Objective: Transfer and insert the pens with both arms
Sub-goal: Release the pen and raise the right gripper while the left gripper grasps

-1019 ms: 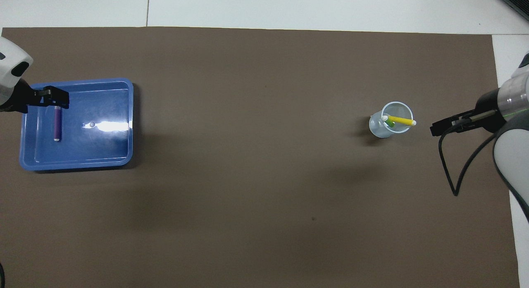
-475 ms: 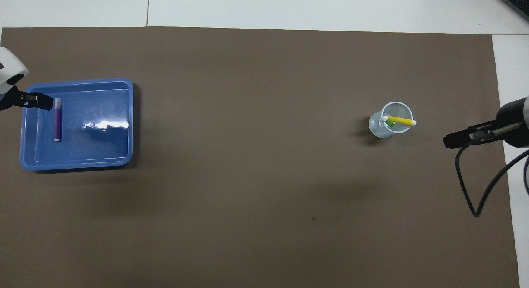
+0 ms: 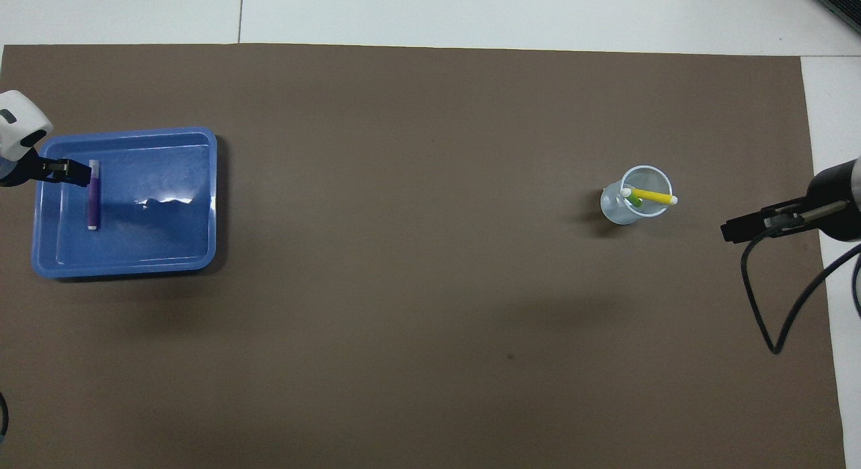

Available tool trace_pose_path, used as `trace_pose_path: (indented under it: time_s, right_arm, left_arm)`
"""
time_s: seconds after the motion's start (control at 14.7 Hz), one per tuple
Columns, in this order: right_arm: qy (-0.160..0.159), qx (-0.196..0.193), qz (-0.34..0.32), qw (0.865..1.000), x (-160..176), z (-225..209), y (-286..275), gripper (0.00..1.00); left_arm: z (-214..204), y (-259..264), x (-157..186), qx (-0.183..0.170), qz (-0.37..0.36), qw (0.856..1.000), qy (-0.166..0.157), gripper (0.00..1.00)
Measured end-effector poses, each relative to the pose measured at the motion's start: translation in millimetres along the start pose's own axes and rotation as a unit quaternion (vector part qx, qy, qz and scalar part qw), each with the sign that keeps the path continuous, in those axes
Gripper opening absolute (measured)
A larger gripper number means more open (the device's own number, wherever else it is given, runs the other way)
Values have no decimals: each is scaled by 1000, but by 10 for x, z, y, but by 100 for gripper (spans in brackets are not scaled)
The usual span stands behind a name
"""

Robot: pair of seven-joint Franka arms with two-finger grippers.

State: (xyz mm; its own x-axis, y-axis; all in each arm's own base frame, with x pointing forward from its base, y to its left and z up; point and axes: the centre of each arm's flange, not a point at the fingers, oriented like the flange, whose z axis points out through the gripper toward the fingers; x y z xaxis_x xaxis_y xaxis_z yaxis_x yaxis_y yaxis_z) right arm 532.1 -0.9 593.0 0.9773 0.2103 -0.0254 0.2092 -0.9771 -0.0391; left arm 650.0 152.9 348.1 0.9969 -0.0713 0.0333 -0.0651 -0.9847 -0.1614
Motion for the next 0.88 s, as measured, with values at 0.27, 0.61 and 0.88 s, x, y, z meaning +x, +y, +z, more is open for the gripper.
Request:
trace_pose_path:
  time_s: [0.27,0.61,0.88]
  right_arm:
    - [-2,1,6,1000,-54,-36,50,78]
    - [-5,1,4,1000,-53,-15,34,78]
    - [-3,1,5,1000,-58,41,35,79]
  left_arm:
    - [113,53,87,-11,-2,1000,28,100]
    - [238,62,129,-16,-4,999,43,100]
    - [366,54,127,-20,-5,999,41,100]
